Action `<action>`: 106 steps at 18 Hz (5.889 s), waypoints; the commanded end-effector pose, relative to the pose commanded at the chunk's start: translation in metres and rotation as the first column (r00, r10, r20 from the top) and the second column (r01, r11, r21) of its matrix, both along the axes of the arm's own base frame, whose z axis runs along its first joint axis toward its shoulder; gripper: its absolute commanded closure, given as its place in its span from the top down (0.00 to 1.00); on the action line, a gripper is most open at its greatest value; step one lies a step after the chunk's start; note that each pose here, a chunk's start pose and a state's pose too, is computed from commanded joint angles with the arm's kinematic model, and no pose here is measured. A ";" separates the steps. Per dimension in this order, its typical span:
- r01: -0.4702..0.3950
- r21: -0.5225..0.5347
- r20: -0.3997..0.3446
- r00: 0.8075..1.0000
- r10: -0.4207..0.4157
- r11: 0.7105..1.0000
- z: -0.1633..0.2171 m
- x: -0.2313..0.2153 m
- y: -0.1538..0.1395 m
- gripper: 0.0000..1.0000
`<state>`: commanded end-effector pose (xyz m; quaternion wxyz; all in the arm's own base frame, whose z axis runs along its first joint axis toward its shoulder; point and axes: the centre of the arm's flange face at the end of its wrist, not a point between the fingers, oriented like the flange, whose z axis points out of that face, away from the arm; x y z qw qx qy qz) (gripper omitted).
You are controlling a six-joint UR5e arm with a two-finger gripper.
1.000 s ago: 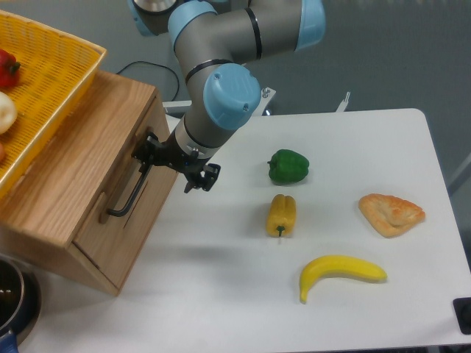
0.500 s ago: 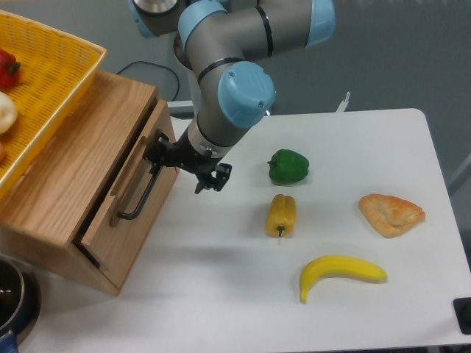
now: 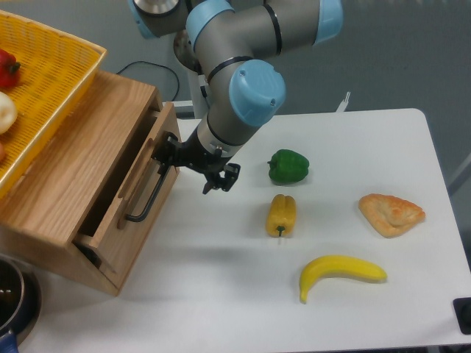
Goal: Slide open the top drawer
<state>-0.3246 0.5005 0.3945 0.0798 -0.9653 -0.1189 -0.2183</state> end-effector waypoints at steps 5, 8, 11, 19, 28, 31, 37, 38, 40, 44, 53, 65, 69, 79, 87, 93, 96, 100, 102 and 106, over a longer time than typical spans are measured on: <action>-0.008 0.000 -0.002 1.000 0.008 1.000 -0.001 -0.008 -0.002 1.00; -0.008 0.010 -0.014 1.000 0.008 1.000 0.001 -0.012 -0.003 1.00; -0.015 0.012 -0.020 1.000 0.015 1.000 0.000 -0.016 -0.004 1.00; -0.045 0.014 -0.021 0.999 0.045 0.999 -0.003 -0.036 -0.012 1.00; -0.065 0.017 -0.025 0.998 0.065 0.998 -0.001 -0.051 -0.016 1.00; -0.066 0.020 -0.029 0.997 0.067 0.998 0.001 -0.053 -0.016 1.00; -0.076 0.023 -0.031 0.997 0.077 0.997 0.001 -0.063 -0.021 1.00; -0.079 0.022 -0.029 0.996 0.080 0.997 0.000 -0.064 -0.022 1.00; -0.079 0.024 -0.031 0.996 0.080 0.997 0.001 -0.065 -0.023 1.00; -0.085 0.025 -0.032 0.996 0.086 0.996 0.002 -0.069 -0.026 1.00; -0.081 0.031 -0.035 0.996 0.082 0.996 0.001 -0.076 -0.031 1.00; -0.089 0.032 -0.034 0.995 0.090 0.996 0.001 -0.083 -0.035 1.00; -0.091 0.033 -0.034 0.995 0.092 0.995 0.001 -0.084 -0.035 1.00; -0.096 0.037 -0.036 0.995 0.097 0.995 0.004 -0.087 -0.036 1.00; -0.087 0.034 -0.028 0.996 0.088 0.996 0.011 -0.074 -0.031 1.00; -0.098 0.059 -0.055 0.993 0.101 0.993 0.030 -0.083 -0.032 1.00; -0.105 0.080 -0.067 0.992 0.111 0.991 0.040 -0.089 -0.032 1.00; -0.116 0.110 -0.103 0.986 0.128 0.987 0.056 -0.106 -0.040 1.00; -0.102 0.134 -0.141 0.983 0.121 0.986 0.063 -0.112 -0.042 1.00; -0.051 0.197 -0.242 0.965 0.099 0.979 0.068 -0.132 -0.049 1.00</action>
